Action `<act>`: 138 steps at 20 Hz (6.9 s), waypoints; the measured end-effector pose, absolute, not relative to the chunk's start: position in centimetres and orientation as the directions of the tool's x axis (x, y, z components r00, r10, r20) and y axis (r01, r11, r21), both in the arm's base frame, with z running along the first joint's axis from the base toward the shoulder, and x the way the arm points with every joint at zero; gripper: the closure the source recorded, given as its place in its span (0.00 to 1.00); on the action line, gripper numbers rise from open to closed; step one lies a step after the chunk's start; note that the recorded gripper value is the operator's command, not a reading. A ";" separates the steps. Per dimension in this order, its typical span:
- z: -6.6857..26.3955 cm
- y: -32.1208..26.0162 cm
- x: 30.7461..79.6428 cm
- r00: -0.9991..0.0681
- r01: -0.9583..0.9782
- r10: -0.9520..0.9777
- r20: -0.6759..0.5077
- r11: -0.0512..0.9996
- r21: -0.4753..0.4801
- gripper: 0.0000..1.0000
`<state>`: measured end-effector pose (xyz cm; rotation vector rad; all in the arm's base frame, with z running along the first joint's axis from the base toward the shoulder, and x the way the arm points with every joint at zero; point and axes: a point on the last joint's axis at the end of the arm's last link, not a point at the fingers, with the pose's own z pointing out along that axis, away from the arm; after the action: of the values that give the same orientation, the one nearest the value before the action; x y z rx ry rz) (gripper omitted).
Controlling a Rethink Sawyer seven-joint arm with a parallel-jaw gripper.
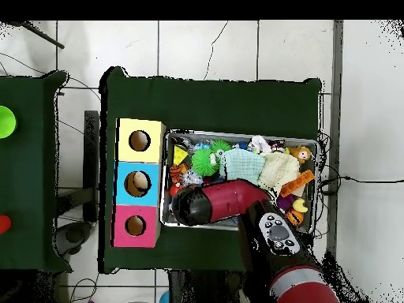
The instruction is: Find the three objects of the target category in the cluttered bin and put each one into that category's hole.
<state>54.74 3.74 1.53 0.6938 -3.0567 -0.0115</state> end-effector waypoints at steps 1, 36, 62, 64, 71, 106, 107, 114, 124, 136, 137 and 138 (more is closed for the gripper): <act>1.6 3.7 54.8 -0.902 -0.432 -0.432 0.003 0.902 0.006 0.00; 0.3 4.8 56.0 -0.881 -0.472 -0.472 -0.027 0.881 0.008 0.00; 0.2 4.5 55.8 -0.858 -0.513 -0.513 -0.033 0.858 -0.010 0.00; 0.2 4.6 55.9 -0.857 -0.514 -0.513 -0.035 0.858 -0.008 0.00; 0.4 4.8 56.4 -0.859 -0.509 -0.508 -0.053 0.860 0.006 0.00; 1.6 4.9 57.2 -0.870 -0.493 -0.492 -0.042 0.869 0.045 0.00; 1.6 4.9 57.3 -0.870 -0.493 -0.492 -0.042 0.869 0.045 0.00; 2.5 5.1 57.9 -0.875 -0.484 -0.482 -0.044 0.873 0.056 0.00; 2.7 3.5 58.3 -0.897 -0.442 -0.439 -0.047 0.893 0.080 0.00; 2.3 2.6 58.6 -0.907 -0.420 -0.418 -0.049 0.901 0.106 0.00; 2.3 2.6 58.6 -0.907 -0.421 -0.418 -0.049 0.901 0.107 0.00; 2.3 2.7 58.6 -0.906 -0.422 -0.419 -0.050 0.900 0.108 0.00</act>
<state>58.64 2.73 2.31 0.6838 -3.0871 -0.1848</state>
